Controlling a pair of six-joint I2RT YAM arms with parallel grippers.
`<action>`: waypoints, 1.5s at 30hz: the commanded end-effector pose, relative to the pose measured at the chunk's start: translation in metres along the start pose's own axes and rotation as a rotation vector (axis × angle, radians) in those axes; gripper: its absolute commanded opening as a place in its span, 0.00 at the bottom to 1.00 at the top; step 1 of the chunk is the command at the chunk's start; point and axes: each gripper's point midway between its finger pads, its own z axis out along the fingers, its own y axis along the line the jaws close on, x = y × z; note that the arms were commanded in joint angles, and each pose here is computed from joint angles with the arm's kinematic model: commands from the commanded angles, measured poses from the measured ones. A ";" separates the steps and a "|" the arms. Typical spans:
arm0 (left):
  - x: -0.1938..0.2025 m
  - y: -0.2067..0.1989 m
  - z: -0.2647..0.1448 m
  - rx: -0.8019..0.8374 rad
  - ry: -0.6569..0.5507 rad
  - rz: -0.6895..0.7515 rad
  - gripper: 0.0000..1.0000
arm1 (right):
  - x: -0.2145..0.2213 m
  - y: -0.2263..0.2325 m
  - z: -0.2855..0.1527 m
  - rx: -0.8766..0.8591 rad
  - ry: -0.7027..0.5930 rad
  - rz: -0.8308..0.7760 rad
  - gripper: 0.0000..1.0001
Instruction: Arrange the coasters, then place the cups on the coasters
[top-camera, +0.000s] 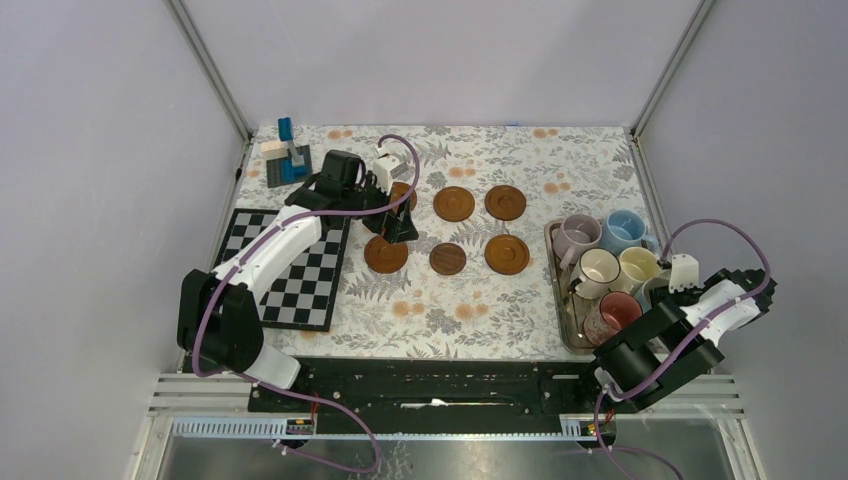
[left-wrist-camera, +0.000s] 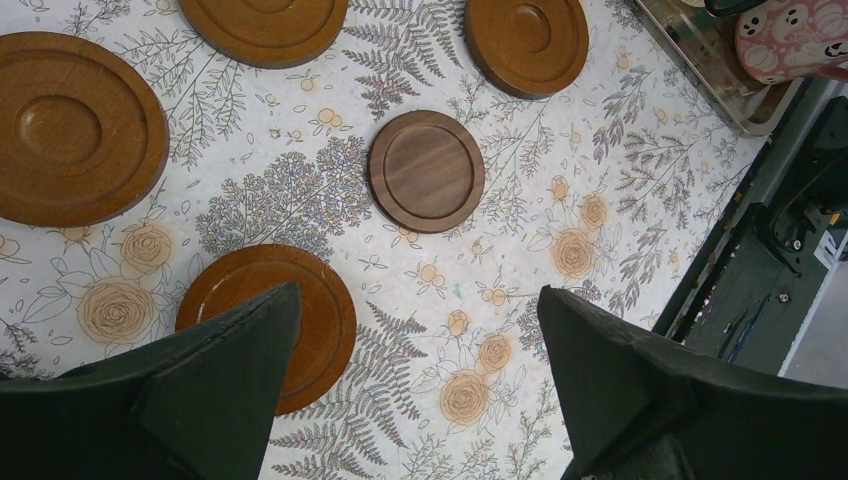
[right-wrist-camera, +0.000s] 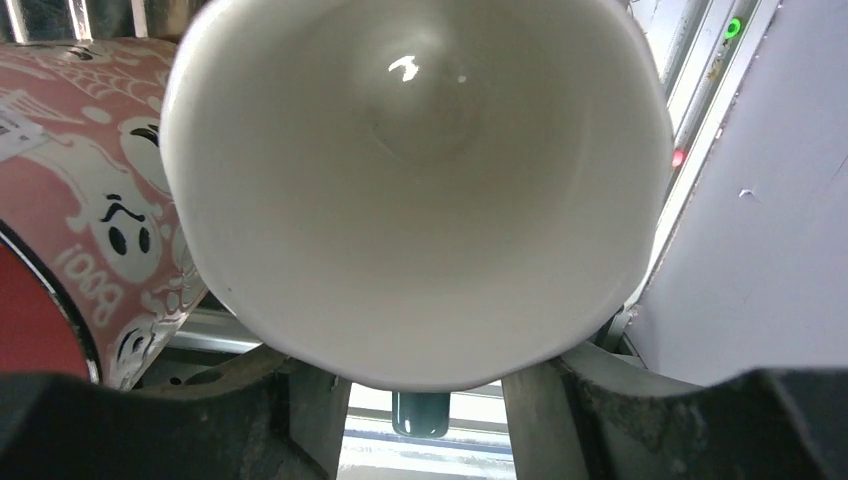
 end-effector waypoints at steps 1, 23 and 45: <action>-0.013 -0.004 -0.002 0.010 -0.049 0.032 0.98 | -0.012 -0.003 0.002 0.019 -0.076 -0.012 0.56; -0.010 -0.005 0.003 0.033 -0.049 0.025 0.98 | -0.010 0.021 -0.036 -0.004 -0.030 -0.008 0.00; -0.024 -0.002 0.003 0.018 -0.054 0.009 0.99 | -0.096 0.003 -0.159 0.082 -0.209 -0.054 0.00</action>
